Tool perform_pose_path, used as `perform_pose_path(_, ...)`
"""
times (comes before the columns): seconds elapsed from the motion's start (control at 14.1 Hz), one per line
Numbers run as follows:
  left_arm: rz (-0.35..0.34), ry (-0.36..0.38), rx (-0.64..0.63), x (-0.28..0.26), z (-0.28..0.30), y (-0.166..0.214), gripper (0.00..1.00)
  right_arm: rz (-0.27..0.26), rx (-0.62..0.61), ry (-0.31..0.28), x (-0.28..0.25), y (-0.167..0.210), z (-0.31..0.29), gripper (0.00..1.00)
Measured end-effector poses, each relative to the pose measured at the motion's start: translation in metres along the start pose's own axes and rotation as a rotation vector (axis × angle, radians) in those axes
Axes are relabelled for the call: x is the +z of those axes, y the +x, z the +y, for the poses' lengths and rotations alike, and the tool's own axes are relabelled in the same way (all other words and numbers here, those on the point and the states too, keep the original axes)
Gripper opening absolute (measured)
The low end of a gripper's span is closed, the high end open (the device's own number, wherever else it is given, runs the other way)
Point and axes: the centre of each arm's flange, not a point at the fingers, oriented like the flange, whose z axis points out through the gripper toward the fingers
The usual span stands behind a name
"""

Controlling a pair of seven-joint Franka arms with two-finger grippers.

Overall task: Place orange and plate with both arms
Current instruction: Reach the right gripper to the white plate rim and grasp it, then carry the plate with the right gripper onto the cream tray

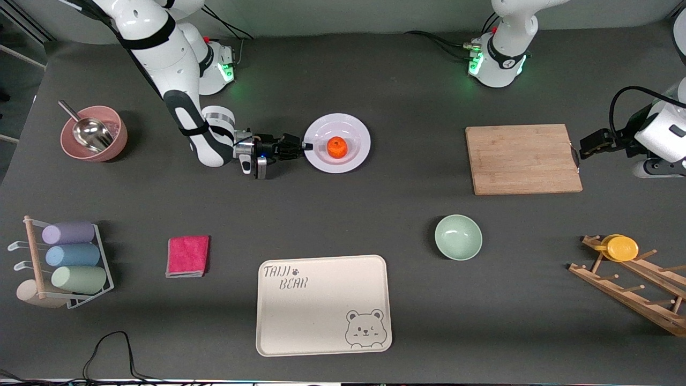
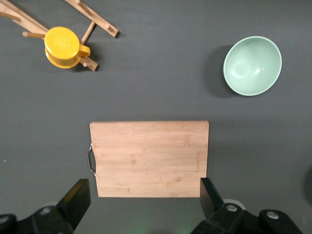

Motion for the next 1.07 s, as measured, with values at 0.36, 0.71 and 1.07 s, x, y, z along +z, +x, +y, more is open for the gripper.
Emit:
perform_pose_path(0.36,-0.027,-0.011,-0.004,-0.001,-0.007,-0.006,1.0,0.005,-0.006,0.003,0.002,0.004,-0.001,0.04)
perform_pose_path(0.71,-0.004,-0.015,-0.007,-0.007,-0.009,-0.021,1.0,0.057,-0.005,0.06,-0.004,0.044,-0.05,0.04)
perform_pose_path(1.07,0.011,-0.016,-0.006,-0.004,-0.011,-0.02,1.0,0.096,0.028,0.11,-0.047,0.086,-0.138,0.04)
